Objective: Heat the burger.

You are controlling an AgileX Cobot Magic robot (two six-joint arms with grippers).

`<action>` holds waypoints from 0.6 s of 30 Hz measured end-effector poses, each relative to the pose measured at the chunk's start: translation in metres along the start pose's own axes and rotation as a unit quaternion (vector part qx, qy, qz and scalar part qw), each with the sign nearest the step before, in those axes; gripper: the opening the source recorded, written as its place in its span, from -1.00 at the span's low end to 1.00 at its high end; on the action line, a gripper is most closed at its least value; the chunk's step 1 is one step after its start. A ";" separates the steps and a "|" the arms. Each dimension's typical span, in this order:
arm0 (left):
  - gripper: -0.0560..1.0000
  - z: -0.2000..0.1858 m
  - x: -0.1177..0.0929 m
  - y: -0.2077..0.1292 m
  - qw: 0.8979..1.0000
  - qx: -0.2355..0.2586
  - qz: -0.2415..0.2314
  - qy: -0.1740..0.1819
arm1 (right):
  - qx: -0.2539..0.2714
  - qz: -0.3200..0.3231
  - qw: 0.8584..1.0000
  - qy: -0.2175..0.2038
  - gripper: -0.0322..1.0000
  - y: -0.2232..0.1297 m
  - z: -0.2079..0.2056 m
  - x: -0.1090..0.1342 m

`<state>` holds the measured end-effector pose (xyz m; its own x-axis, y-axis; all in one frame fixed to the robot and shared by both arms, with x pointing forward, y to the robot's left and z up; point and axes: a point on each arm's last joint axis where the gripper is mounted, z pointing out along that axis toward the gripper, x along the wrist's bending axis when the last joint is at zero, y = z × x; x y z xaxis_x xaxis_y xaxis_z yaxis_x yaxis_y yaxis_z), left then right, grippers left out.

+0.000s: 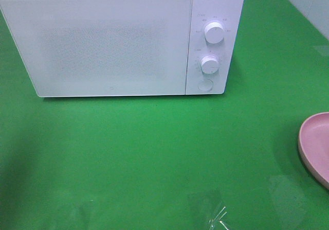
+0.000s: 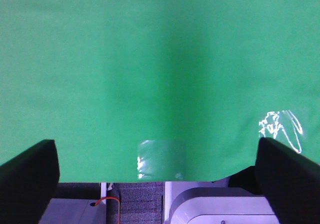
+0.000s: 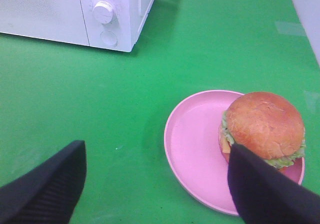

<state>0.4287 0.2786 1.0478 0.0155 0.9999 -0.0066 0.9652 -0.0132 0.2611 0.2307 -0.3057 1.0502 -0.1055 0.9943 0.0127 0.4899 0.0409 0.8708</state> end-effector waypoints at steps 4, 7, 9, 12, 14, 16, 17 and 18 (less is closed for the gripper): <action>0.98 -0.018 0.022 -0.014 0.999 -0.021 -0.038 0.012 | 0.000 0.000 1.000 0.000 0.52 0.000 0.000 0.000; 0.98 -0.020 0.023 -0.018 0.999 -0.027 -0.043 0.011 | 0.000 0.000 1.000 0.000 0.52 0.000 0.000 0.000; 0.98 -0.023 0.024 -0.026 0.998 -0.038 -0.048 0.010 | 0.000 0.000 1.000 0.000 0.52 0.000 0.000 0.000; 0.98 -0.025 0.024 -0.047 0.997 -0.052 -0.047 0.009 | 0.000 0.000 1.000 0.000 0.52 0.000 0.000 0.000; 0.98 -0.026 0.024 -0.058 0.997 -0.062 -0.045 0.012 | 0.000 0.000 1.000 0.000 0.52 0.000 0.000 0.000; 0.98 -0.027 0.025 -0.062 0.997 -0.067 -0.044 0.015 | 0.000 0.000 1.000 0.000 0.52 0.000 0.000 0.000; 0.98 -0.028 0.025 -0.073 0.996 -0.079 -0.042 0.018 | 0.000 0.000 1.000 0.000 0.52 0.000 0.000 0.000; 0.98 -0.030 0.025 -0.083 0.994 -0.097 -0.041 0.020 | 0.000 0.000 1.000 0.000 0.52 0.000 0.000 0.000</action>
<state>0.3408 0.3050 1.0550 -0.0756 0.9971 0.0008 0.8943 0.0674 0.4424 0.2307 -0.3057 1.0502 -0.1055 0.9943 0.0127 0.4899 0.0409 0.8708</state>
